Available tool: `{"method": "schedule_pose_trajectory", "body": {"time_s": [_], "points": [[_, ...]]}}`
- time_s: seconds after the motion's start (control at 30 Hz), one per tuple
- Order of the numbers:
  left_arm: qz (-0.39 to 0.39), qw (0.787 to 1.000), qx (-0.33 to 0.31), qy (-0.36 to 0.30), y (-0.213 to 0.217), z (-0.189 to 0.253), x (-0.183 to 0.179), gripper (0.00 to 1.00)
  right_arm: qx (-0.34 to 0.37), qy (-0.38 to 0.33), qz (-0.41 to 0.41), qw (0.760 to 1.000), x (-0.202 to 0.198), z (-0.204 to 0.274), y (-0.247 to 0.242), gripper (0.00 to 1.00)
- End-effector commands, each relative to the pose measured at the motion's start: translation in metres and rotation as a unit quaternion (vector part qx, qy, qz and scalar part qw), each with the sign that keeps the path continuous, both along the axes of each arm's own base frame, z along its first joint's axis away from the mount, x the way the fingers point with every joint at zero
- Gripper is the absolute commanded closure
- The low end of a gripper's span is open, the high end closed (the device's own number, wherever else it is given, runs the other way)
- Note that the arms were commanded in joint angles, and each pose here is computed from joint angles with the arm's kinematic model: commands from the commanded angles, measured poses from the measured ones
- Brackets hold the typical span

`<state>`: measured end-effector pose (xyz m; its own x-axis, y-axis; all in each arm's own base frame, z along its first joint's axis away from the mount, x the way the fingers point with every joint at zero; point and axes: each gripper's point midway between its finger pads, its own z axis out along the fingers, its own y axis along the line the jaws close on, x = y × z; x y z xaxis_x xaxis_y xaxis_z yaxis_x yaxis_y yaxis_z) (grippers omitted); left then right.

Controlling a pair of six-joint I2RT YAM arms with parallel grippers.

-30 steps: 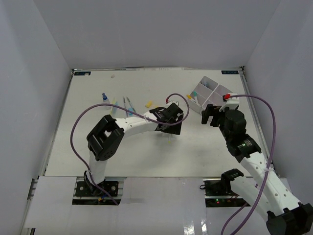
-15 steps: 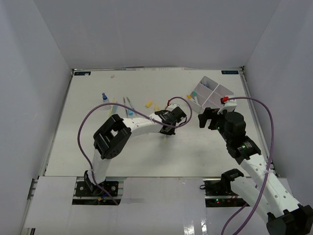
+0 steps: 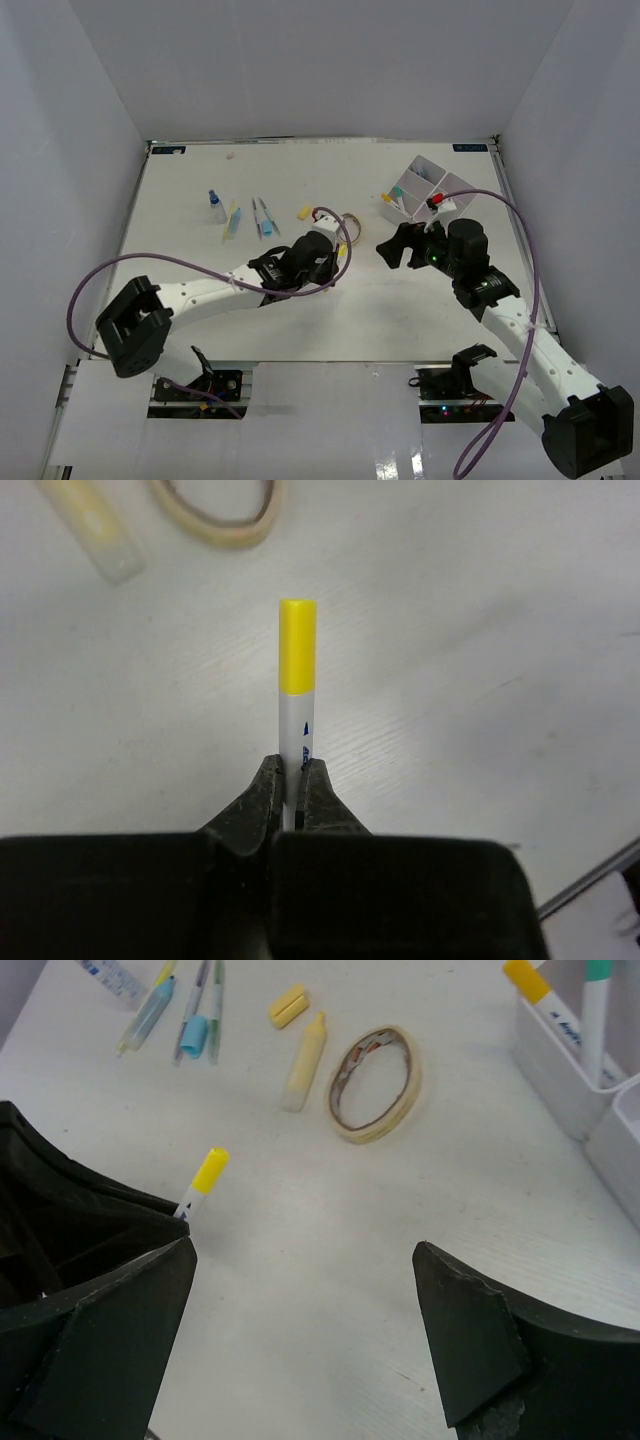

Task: Sort the stationery into containers
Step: Pick up the pen from the center of the board, then place the pen in the storage box.

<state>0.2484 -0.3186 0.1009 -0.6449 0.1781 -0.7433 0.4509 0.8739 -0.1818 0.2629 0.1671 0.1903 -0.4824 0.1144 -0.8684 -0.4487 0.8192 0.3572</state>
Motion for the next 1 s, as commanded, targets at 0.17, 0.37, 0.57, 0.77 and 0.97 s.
{"method": "schedule_pose_trajectory", "body": {"time_s": [0.17,0.37,0.57,0.77,0.97], "points": [[-0.109,0.971,-0.157,-0.14,-0.033,0.101,-0.007,0.96,0.108,-0.019,0.109,0.988,0.0,0.061,0.052,0.04],[-0.124,0.96,-0.185,-0.172,-0.037,0.125,-0.008,0.95,0.136,-0.019,0.136,0.981,0.005,0.074,0.073,0.01],[-0.132,0.952,-0.201,-0.191,-0.042,0.142,-0.006,0.94,0.144,-0.011,0.157,0.977,0.005,0.074,0.09,0.15],[-0.125,0.952,-0.199,-0.195,-0.043,0.143,-0.003,0.93,0.141,-0.005,0.155,0.978,0.007,0.068,0.092,0.45],[-0.091,0.962,-0.18,-0.181,-0.034,0.129,0.006,0.71,0.122,-0.006,0.136,0.983,0.016,0.061,0.088,0.89]]}}
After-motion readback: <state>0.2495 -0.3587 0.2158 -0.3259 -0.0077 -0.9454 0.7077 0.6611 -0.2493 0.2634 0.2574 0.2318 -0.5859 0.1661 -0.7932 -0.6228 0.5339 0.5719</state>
